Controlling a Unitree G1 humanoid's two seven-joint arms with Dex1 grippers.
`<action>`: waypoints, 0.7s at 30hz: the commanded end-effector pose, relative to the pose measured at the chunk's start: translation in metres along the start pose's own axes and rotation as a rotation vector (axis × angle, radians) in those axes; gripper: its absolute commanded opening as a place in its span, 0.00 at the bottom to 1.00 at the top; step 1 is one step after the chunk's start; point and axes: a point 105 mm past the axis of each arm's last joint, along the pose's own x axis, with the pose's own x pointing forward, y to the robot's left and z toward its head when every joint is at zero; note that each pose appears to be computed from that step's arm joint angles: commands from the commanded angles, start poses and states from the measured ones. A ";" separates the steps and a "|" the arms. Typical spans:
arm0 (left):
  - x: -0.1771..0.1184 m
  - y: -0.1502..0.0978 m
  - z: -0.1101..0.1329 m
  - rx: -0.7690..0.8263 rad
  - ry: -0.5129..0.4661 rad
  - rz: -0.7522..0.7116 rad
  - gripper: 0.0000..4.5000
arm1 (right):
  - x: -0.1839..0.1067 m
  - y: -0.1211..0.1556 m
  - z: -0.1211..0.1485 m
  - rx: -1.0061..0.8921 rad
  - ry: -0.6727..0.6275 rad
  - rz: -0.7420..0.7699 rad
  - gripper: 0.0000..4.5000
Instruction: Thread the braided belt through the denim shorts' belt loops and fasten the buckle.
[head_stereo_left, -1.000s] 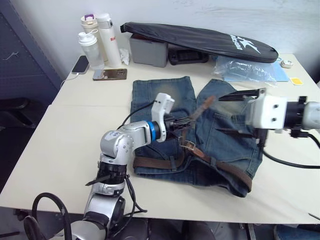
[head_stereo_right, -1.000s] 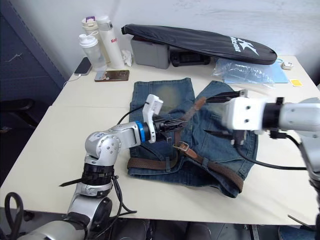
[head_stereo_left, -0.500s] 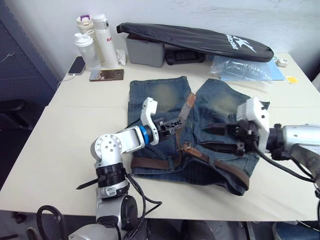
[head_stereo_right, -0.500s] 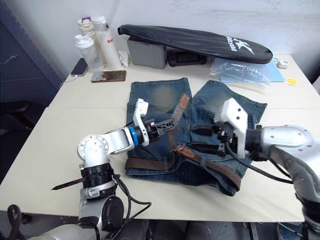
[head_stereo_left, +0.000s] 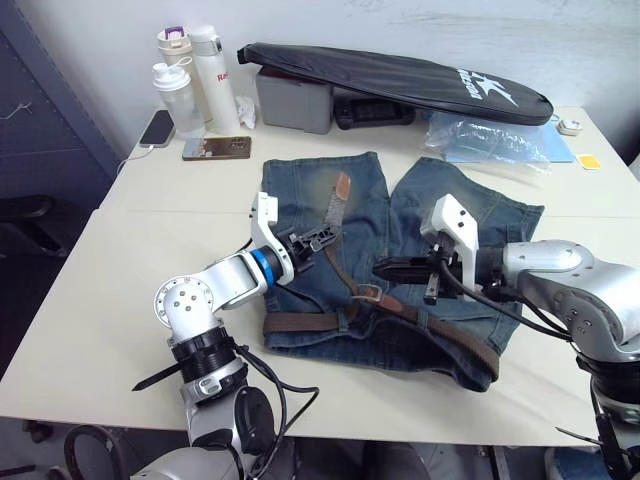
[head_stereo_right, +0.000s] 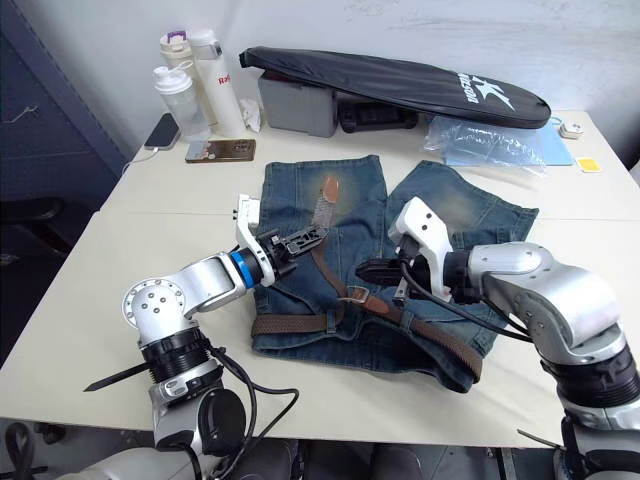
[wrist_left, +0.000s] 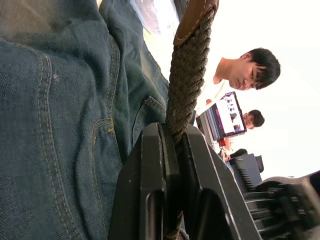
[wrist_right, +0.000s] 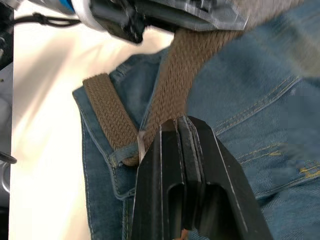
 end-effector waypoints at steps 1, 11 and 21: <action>0.008 -0.024 -0.008 -0.036 -0.034 -0.110 0.00 | 0.007 0.001 -0.015 0.024 0.035 0.008 0.00; 0.007 -0.022 -0.015 -0.042 0.013 -0.113 0.00 | 0.028 0.029 -0.086 0.172 0.138 0.090 0.00; -0.003 -0.012 -0.030 -0.007 0.114 -0.106 0.00 | 0.020 0.024 -0.138 0.130 0.314 0.027 0.00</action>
